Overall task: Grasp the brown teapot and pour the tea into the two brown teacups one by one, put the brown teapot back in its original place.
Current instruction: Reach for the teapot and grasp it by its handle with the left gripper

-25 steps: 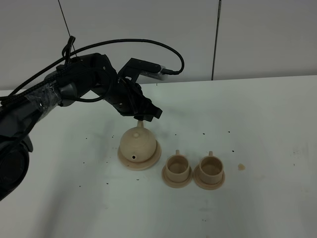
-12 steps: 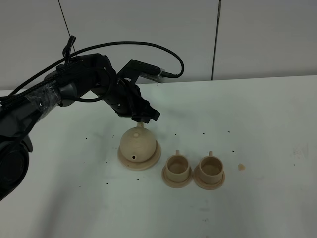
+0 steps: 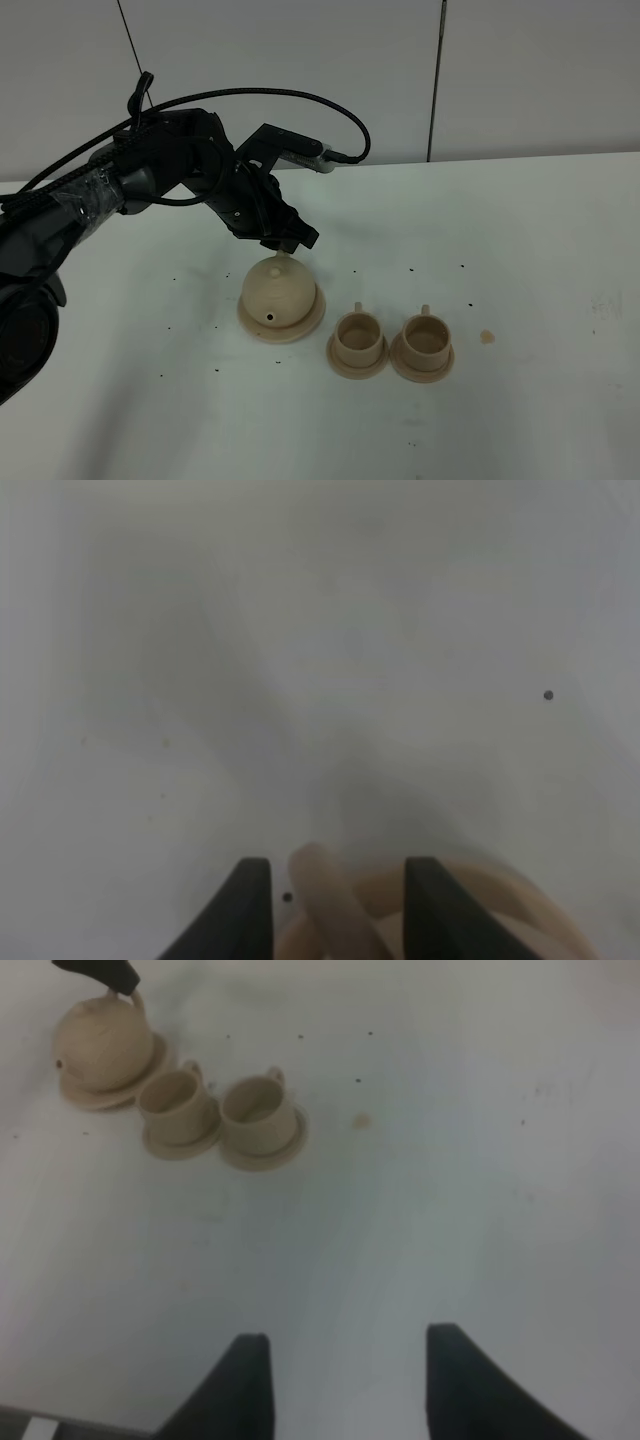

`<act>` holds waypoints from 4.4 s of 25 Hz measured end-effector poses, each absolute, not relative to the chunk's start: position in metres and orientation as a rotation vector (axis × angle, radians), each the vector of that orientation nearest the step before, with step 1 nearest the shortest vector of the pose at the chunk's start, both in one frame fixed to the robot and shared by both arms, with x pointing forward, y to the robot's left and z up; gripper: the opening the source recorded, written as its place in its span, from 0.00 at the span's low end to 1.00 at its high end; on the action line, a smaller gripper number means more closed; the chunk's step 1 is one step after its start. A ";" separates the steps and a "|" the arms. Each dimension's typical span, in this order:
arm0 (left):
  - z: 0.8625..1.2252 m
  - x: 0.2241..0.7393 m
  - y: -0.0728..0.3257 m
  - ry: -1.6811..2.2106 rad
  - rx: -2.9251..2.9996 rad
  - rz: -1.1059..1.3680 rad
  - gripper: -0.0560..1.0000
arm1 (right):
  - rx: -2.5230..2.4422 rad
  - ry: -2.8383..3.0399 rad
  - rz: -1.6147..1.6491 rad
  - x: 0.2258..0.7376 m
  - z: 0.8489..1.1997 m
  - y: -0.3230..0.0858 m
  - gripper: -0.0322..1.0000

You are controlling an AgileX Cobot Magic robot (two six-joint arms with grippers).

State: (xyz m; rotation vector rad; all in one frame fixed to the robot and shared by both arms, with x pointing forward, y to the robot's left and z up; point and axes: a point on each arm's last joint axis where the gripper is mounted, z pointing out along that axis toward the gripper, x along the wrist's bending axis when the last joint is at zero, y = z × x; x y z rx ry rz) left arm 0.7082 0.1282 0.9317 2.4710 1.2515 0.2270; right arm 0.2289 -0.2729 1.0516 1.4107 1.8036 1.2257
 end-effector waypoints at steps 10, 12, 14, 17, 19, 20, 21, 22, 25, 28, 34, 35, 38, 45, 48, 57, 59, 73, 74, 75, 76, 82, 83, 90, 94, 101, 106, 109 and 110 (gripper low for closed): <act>0.932 0.709 0.129 1.254 2.477 0.237 0.41 | 1.411 1.804 1.226 0.229 1.052 -0.273 0.37; 0.932 0.709 0.129 1.257 2.475 0.237 0.41 | 1.411 1.804 1.226 0.229 1.052 -0.273 0.37; 0.932 0.709 0.129 1.266 2.471 0.236 0.41 | 1.411 1.804 1.226 0.229 1.052 -0.273 0.37; 0.932 0.710 0.133 1.284 2.464 0.233 0.41 | 1.411 1.804 1.226 0.229 1.052 -0.273 0.37; 0.932 0.710 0.135 1.294 2.460 0.231 0.41 | 1.410 1.804 1.225 0.229 1.052 -0.273 0.37; 0.932 0.711 0.136 1.297 2.460 0.231 0.41 | 1.410 1.804 1.225 0.229 1.052 -0.273 0.37; 0.932 0.711 0.137 1.302 2.459 0.229 0.41 | 1.410 1.804 1.225 0.229 1.052 -0.273 0.37; 0.932 0.711 0.137 1.304 2.460 0.227 0.41 | 1.410 1.804 1.225 0.229 1.052 -0.273 0.37; 0.932 0.710 0.138 1.307 2.471 0.221 0.41 | 1.410 1.804 1.225 0.229 1.052 -0.273 0.37; 0.932 0.710 0.139 1.306 2.475 0.223 0.41 | 1.410 1.804 1.225 0.229 1.052 -0.273 0.37; 0.933 0.712 0.138 1.303 2.459 0.240 0.41 | 1.410 1.804 1.225 0.229 1.052 -0.273 0.37; 0.933 0.712 0.138 1.302 2.455 0.245 0.41 | 1.410 1.804 1.225 0.229 1.052 -0.273 0.37; 0.933 0.712 0.138 1.301 2.454 0.247 0.41 | 1.410 1.804 1.225 0.229 1.052 -0.273 0.37; 0.933 0.712 0.138 1.301 2.454 0.247 0.41 | 1.410 1.804 1.225 0.229 1.052 -0.273 0.37; 0.933 0.712 0.138 1.300 2.455 0.249 0.41 | 1.410 1.804 1.225 0.229 1.052 -0.273 0.37; 0.933 0.713 0.141 1.319 2.465 0.283 0.41 | 1.409 1.803 1.226 0.229 1.052 -0.273 0.37; 0.933 0.713 0.141 1.320 2.465 0.283 0.41 | 1.409 1.802 1.226 0.229 1.052 -0.273 0.37; 0.933 0.711 0.142 1.332 2.479 0.260 0.41 | 1.409 1.802 1.226 0.229 1.052 -0.273 0.37; 0.934 0.711 0.142 1.333 2.478 0.264 0.41 | 1.409 1.802 1.226 0.229 1.052 -0.273 0.37; 0.937 0.711 0.142 1.333 2.473 0.272 0.41 | 1.409 1.802 1.226 0.229 1.052 -0.273 0.37; 0.938 0.712 0.142 1.333 2.465 0.283 0.41 | 1.409 1.802 1.226 0.229 1.052 -0.273 0.37; 0.944 0.713 0.143 1.329 2.450 0.319 0.41 | 1.409 1.802 1.226 0.229 1.052 -0.273 0.37; 0.944 0.713 0.143 1.330 2.453 0.325 0.41 | 1.409 1.802 1.226 0.229 1.052 -0.273 0.37; 0.944 0.714 0.146 1.348 2.464 0.357 0.41 | 1.409 1.802 1.226 0.229 1.052 -0.273 0.37; 0.944 0.714 0.146 1.351 2.467 0.357 0.41 | 1.409 1.802 1.226 0.229 1.052 -0.273 0.37; 0.944 0.713 0.147 1.350 2.476 0.361 0.41 | 1.409 1.802 1.226 0.229 1.052 -0.273 0.37; 0.944 0.713 0.147 1.349 2.478 0.362 0.41 | 1.409 1.802 1.226 0.229 1.052 -0.273 0.37; 0.944 0.713 0.147 1.349 2.478 0.362 0.41 | 1.409 1.802 1.226 0.229 1.052 -0.273 0.37; 0.944 0.713 0.147 1.349 2.478 0.362 0.41 | 1.409 1.802 1.226 0.229 1.052 -0.273 0.37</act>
